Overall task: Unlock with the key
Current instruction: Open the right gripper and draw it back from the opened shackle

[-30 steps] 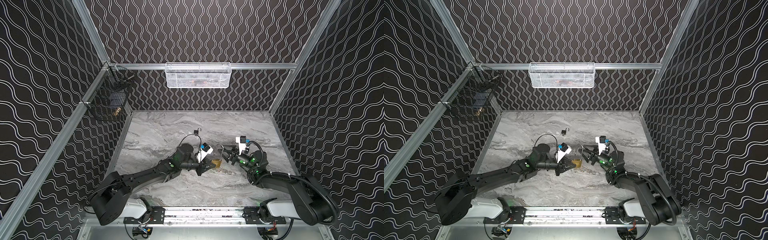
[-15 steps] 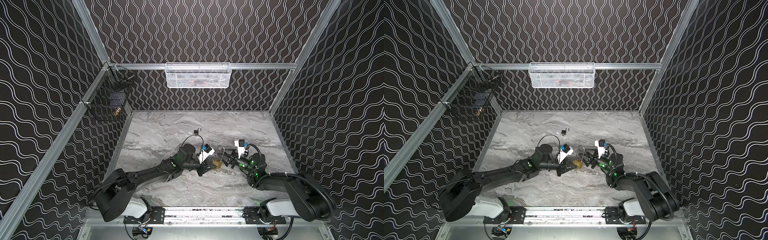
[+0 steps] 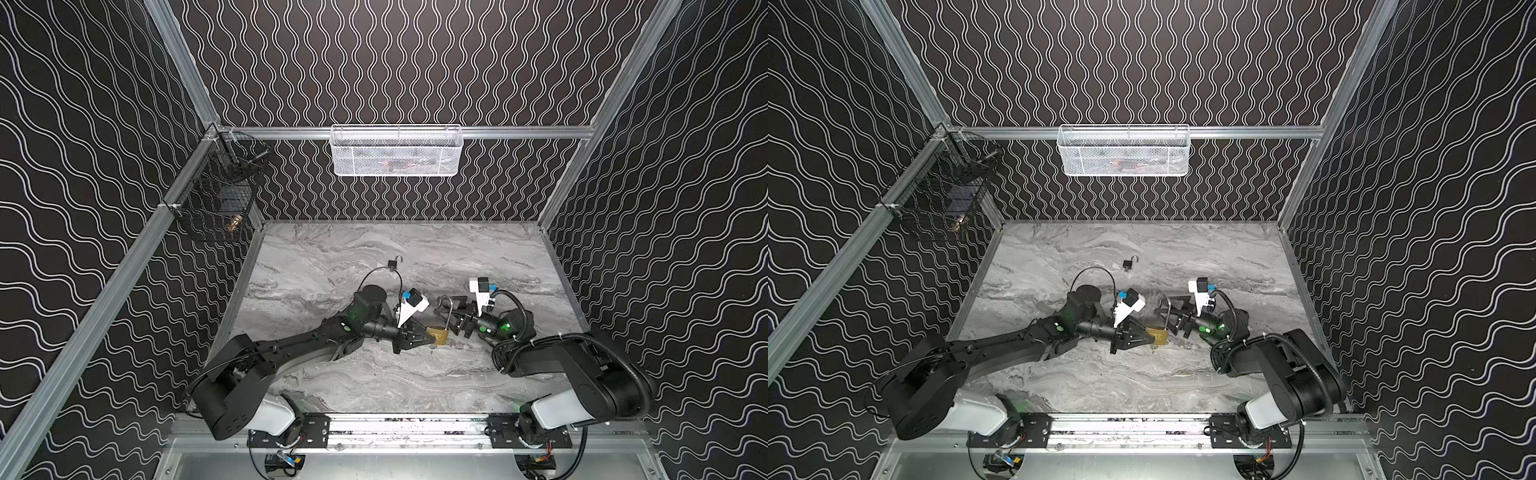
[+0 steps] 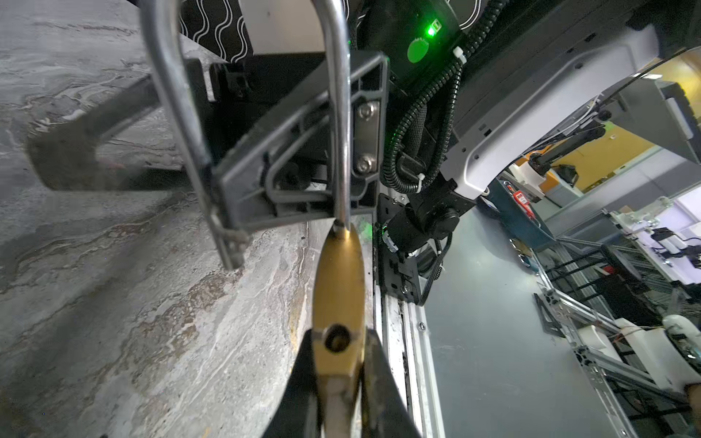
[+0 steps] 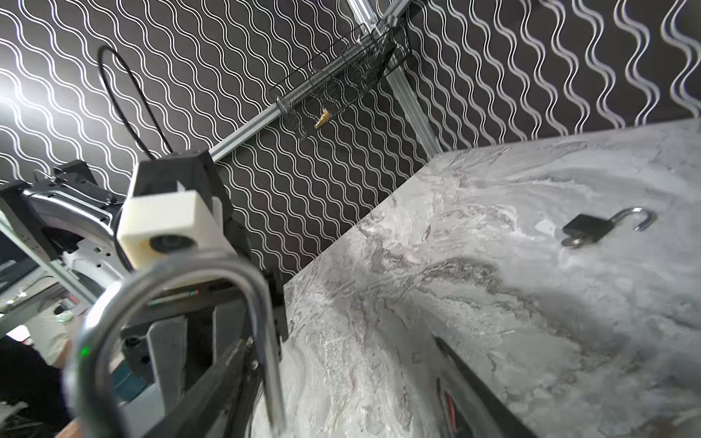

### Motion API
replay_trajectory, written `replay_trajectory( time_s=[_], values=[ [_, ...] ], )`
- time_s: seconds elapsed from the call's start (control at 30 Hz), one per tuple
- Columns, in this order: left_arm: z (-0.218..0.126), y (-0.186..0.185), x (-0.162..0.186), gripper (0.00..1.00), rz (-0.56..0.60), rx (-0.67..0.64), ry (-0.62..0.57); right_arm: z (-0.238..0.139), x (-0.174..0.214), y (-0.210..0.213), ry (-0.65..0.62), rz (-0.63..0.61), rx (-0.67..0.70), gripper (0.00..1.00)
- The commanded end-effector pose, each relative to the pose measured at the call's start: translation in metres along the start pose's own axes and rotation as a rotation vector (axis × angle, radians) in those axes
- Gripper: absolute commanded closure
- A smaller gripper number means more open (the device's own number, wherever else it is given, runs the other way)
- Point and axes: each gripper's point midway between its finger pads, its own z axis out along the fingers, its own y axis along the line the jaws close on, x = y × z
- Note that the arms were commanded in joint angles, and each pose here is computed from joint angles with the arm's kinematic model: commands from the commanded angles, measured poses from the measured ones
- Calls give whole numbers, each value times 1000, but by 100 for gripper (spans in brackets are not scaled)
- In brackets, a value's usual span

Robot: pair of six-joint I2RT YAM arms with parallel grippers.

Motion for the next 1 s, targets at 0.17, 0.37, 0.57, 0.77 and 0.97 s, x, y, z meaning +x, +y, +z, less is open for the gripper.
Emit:
replay_trajectory(
  time_s=[0.17, 0.37, 0.57, 0.77, 0.97],
  values=[
    [0, 2, -13, 100, 48, -25, -24, 5, -1, -28, 25, -44, 183, 25],
    [-12, 20, -20, 100, 92, -195, -45, 1, 5, -61, 66, -29, 382, 24],
    [-20, 34, -19, 100, 139, -349, -28, -5, 6, -80, 79, -36, 517, 23],
    [-26, 52, -15, 100, 181, -536, 8, -13, 6, -93, 86, -40, 624, 22],
    [-49, 71, -19, 100, 170, -718, -28, -17, 6, -97, 84, -34, 659, 18]
  ],
)
